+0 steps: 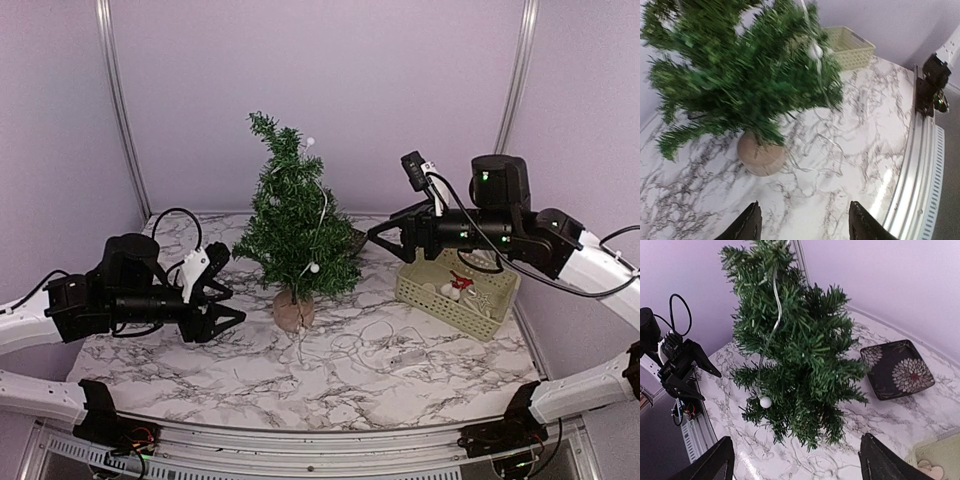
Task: Decorate the small christmas tree
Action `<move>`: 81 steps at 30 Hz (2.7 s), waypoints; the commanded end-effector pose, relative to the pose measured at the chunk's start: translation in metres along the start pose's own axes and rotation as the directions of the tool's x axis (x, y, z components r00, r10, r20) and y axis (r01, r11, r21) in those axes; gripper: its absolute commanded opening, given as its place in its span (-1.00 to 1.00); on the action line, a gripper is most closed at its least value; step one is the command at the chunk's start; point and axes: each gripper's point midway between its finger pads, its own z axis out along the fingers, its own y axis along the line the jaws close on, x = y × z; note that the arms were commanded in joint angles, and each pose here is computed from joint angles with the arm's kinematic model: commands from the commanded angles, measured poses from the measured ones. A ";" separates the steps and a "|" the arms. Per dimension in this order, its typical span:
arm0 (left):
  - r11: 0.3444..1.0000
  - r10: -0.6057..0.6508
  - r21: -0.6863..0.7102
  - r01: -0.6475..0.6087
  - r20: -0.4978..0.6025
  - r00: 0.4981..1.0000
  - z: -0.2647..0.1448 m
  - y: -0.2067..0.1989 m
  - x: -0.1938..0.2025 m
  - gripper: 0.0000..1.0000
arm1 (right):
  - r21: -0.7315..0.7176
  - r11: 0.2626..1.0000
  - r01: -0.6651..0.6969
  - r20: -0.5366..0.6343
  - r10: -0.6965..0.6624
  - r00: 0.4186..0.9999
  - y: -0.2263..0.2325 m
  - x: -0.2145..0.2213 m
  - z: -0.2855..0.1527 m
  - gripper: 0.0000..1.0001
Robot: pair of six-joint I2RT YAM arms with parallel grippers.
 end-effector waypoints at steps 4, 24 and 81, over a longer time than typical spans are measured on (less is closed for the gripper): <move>0.991 -0.129 0.043 0.124 0.173 0.976 0.018 -0.019 0.003 0.08 | -0.005 0.990 -0.141 -0.007 0.141 0.990 -0.007 0.050 -0.004 0.45; 0.985 -0.171 0.075 0.158 0.245 0.954 0.085 -0.039 -0.009 -0.09 | -0.150 0.971 -0.184 -0.027 0.182 0.983 0.010 0.111 0.030 -0.08; 0.952 -0.266 0.245 0.185 0.354 0.897 0.010 -0.068 -0.115 -1.00 | -0.257 0.898 0.356 0.103 -0.341 0.934 0.091 0.186 0.083 0.37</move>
